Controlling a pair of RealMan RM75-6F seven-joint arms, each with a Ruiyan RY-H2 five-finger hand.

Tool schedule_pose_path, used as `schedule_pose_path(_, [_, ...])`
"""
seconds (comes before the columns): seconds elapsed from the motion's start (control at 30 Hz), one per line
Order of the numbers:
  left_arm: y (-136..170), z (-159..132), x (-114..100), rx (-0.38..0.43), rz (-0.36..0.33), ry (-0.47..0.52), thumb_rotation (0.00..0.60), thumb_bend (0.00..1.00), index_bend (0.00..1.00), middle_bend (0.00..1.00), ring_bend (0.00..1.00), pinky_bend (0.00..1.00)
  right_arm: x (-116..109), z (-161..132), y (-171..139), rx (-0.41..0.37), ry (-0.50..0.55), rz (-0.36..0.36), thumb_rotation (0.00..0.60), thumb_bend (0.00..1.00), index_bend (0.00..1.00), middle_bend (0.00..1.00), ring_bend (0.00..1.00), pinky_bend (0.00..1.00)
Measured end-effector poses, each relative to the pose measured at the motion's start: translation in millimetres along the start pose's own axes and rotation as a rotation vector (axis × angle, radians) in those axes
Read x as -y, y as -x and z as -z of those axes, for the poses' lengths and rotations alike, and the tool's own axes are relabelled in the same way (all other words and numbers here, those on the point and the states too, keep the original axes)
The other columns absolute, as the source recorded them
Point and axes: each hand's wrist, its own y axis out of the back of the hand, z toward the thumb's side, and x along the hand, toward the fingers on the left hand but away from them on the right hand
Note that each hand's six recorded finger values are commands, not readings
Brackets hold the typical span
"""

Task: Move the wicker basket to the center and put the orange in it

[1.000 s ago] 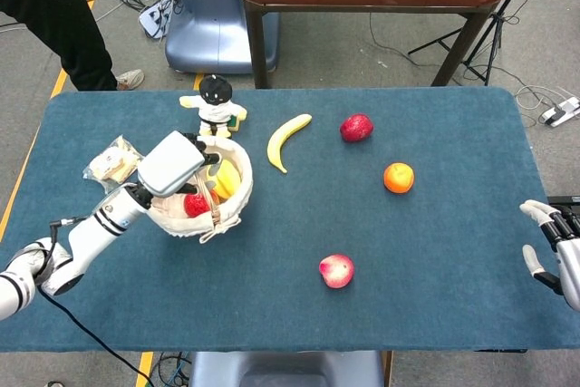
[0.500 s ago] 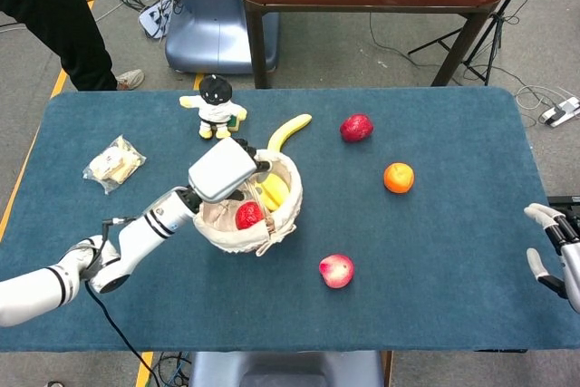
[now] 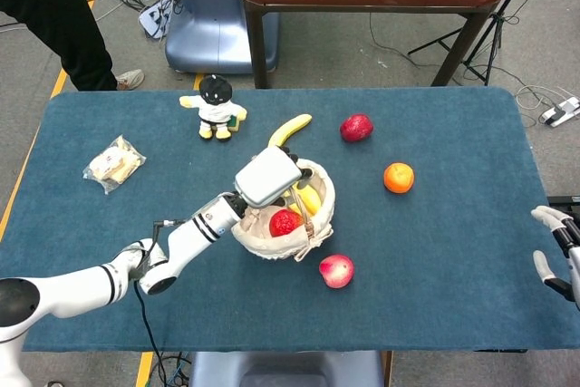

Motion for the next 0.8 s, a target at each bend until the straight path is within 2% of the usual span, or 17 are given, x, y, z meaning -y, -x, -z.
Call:
schedule_pose_path(0.43, [-20, 4, 22, -0.088, 0.01, -0.097, 0.6, 0.2, 0.74, 0.85, 0.65, 0.65, 0, 7, -1, 0.015, -0.001, -0.004, 0.6, 0.42, 0.25, 0.26, 0.21, 0.39])
schedule_pose_path(0.6, [-25, 4, 29, -0.125, 0.018, -0.109, 0.6, 0.2, 0.7, 0.81, 0.61, 0.65, -1, 8, -1, 0.019, -0.002, -0.003, 0.6, 0.42, 0.25, 0.26, 0.21, 0.39])
schedule_pose_path(0.7, [-27, 3, 33, -0.141, 0.034, -0.112, 0.6, 0.21, 0.62, 0.74, 0.54, 0.65, -1, 8, -1, 0.019, -0.001, -0.003, 0.6, 0.42, 0.25, 0.26, 0.21, 0.39])
schedule_pose_path(0.73, [-27, 2, 34, -0.145, 0.039, -0.112, 0.6, 0.21, 0.56, 0.69, 0.5, 0.64, -1, 8, -1, 0.019, -0.001, -0.003, 0.6, 0.42, 0.25, 0.26, 0.21, 0.39])
schedule_pose_path(0.8, [-27, -1, 36, -0.152, 0.052, -0.106, 0.6, 0.2, 0.37, 0.53, 0.39, 0.59, -1, 7, -1, 0.019, -0.001, -0.004, 0.6, 0.42, 0.25, 0.26, 0.21, 0.39])
